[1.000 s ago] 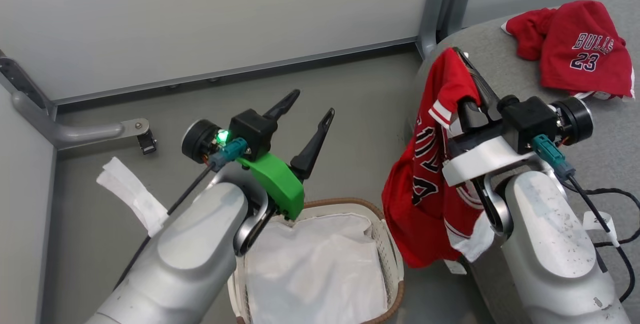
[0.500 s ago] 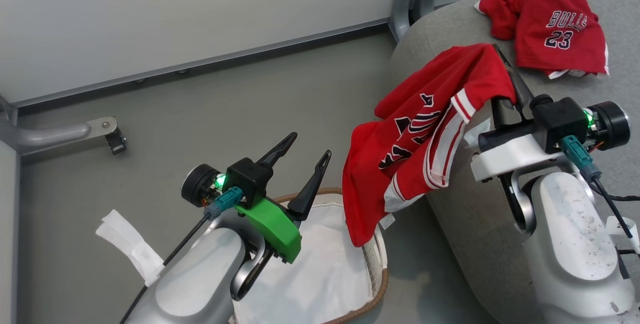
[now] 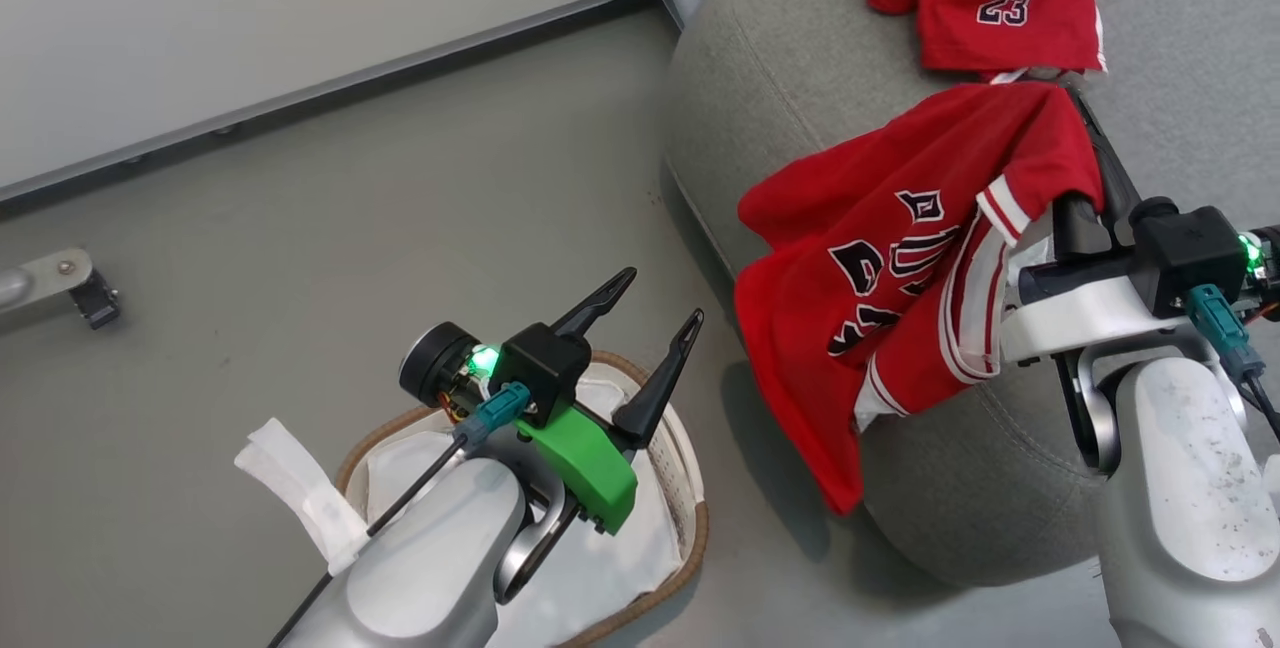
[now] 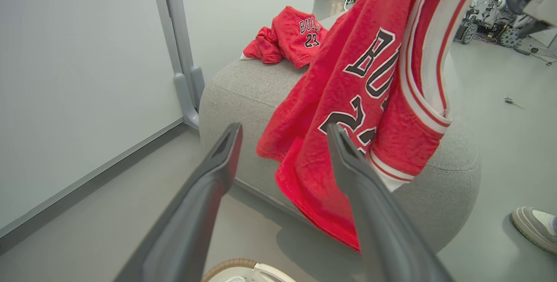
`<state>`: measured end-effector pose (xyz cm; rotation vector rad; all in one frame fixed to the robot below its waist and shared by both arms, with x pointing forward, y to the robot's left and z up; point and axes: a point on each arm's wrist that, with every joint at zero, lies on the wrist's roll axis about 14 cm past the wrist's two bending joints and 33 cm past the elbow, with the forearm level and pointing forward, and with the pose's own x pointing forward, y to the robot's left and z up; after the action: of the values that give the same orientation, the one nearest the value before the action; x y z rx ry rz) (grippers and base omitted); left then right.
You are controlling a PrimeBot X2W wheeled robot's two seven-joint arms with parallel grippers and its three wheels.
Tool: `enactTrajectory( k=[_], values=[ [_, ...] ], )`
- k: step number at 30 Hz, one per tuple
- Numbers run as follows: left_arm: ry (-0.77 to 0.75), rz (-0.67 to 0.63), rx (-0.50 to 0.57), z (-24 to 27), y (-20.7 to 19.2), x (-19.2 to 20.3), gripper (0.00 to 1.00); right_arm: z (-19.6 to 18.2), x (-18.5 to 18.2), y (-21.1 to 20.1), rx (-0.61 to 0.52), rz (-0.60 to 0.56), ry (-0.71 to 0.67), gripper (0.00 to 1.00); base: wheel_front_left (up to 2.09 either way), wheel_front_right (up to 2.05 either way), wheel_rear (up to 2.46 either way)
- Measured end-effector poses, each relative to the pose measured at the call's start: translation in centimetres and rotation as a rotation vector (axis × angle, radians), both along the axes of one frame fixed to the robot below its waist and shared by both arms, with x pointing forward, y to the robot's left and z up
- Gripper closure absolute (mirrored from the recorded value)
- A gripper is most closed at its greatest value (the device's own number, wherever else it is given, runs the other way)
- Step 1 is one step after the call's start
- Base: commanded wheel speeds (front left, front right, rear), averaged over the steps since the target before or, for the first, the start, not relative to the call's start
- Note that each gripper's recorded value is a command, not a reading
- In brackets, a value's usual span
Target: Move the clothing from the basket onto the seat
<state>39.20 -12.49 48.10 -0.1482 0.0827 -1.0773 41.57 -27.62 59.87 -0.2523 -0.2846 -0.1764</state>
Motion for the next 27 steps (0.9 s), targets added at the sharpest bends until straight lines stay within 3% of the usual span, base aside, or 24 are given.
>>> enactTrajectory(
  k=[8, 15, 22, 27],
  values=[
    [0.025, -0.098, -0.019, -1.3, -3.0, -0.4, 0.0, -2.7, -0.9, -2.8, 0.034, -0.082, 0.07, 1.0, 0.0, 0.0, 0.0],
    [0.054, -0.157, -0.032, -2.6, -4.3, -0.7, 0.0, -2.3, 1.4, -4.4, -0.044, -0.092, 0.095, 1.0, 0.0, 0.0, 0.0],
    [0.071, -0.14, -0.03, -3.1, -3.5, -0.3, 0.0, 3.2, 5.7, -6.2, -0.222, -0.064, 0.024, 1.0, 0.0, 0.0, 0.0],
    [0.051, -0.119, -0.025, -2.9, -2.5, 0.0, 0.0, 8.7, 8.4, -9.3, -0.38, -0.111, -0.027, 1.0, 0.0, 0.0, 0.0]
  ],
)
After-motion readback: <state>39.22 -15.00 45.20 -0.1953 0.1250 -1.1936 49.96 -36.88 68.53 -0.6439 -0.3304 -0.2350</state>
